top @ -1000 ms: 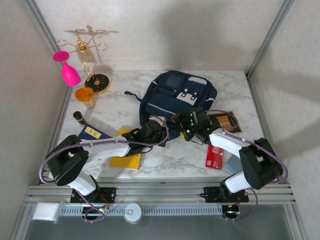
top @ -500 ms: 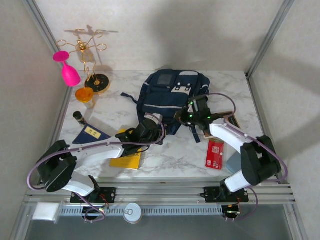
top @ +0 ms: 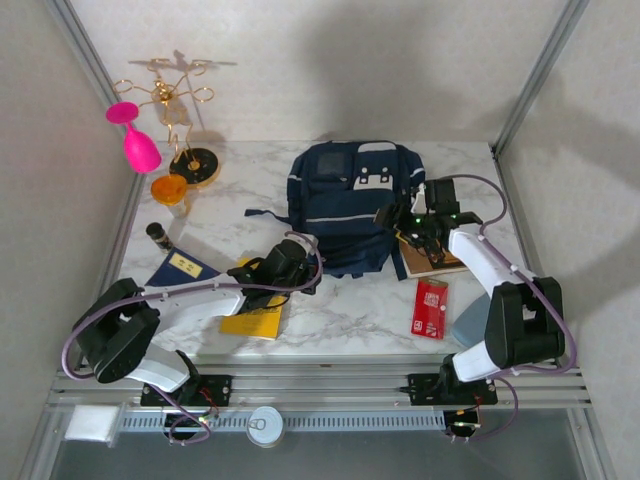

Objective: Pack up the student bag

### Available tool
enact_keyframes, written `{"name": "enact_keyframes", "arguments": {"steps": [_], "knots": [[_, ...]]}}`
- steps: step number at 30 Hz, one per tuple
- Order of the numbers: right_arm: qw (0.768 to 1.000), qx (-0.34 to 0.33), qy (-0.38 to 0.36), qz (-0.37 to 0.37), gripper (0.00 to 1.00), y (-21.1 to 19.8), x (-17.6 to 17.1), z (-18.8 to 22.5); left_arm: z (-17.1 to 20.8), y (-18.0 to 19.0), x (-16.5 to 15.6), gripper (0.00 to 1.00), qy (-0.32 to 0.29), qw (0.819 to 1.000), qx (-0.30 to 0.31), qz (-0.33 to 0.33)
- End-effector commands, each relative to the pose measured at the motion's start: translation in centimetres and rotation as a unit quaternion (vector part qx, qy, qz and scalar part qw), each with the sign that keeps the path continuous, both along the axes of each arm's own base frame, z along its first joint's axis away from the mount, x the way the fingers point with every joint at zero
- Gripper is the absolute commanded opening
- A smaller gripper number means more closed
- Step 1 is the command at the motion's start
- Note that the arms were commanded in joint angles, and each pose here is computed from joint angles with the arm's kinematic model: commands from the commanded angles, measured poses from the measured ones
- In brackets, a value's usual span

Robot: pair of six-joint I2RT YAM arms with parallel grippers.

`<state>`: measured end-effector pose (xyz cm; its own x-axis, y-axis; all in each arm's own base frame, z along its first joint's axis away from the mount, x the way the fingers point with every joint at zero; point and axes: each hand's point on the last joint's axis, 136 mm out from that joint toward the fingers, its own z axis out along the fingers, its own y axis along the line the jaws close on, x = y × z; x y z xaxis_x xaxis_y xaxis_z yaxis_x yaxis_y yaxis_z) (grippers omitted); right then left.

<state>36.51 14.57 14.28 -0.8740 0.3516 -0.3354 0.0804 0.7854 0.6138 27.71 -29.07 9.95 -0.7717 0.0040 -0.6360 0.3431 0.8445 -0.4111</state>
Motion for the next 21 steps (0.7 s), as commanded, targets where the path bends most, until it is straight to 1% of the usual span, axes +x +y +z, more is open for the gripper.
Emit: {"name": "enact_keyframes", "arguments": {"steps": [1,2,6,8,11,14,17,21], "knots": [[0.996,-0.058,0.003,-0.069,0.9,-3.2,-0.8,1.2,1.9,-1.8,0.5,0.0,-0.008,0.999,-0.046,-0.011],[0.996,-0.045,0.016,-0.075,0.98,-3.3,-1.9,0.9,2.2,-2.0,0.5,0.0,-0.01,0.999,-0.05,-0.012],[0.992,0.047,0.048,-0.111,0.99,-2.3,-5.2,0.5,2.3,-2.3,0.5,0.0,-0.015,0.999,-0.049,-0.013],[0.986,0.091,0.054,-0.129,0.99,-0.6,-6.5,0.5,2.2,-2.4,0.4,0.0,-0.016,0.999,-0.045,-0.014],[0.979,0.125,0.075,-0.143,0.99,2.2,-7.9,0.0,2.3,-2.7,0.3,0.0,-0.019,0.999,-0.043,-0.02],[0.969,0.166,0.092,-0.156,0.99,5.0,-8.8,0.1,2.4,-3.0,0.1,0.0,-0.021,0.999,-0.039,-0.027],[0.951,0.23,0.107,-0.18,0.99,7.8,-9.5,0.1,2.3,-3.1,0.0,0.0,-0.02,0.999,-0.037,-0.029],[0.933,0.247,0.101,-0.242,0.99,8.1,-8.0,-0.6,2.4,-3.4,-0.1,0.0,-0.021,0.998,-0.038,-0.034]]}}
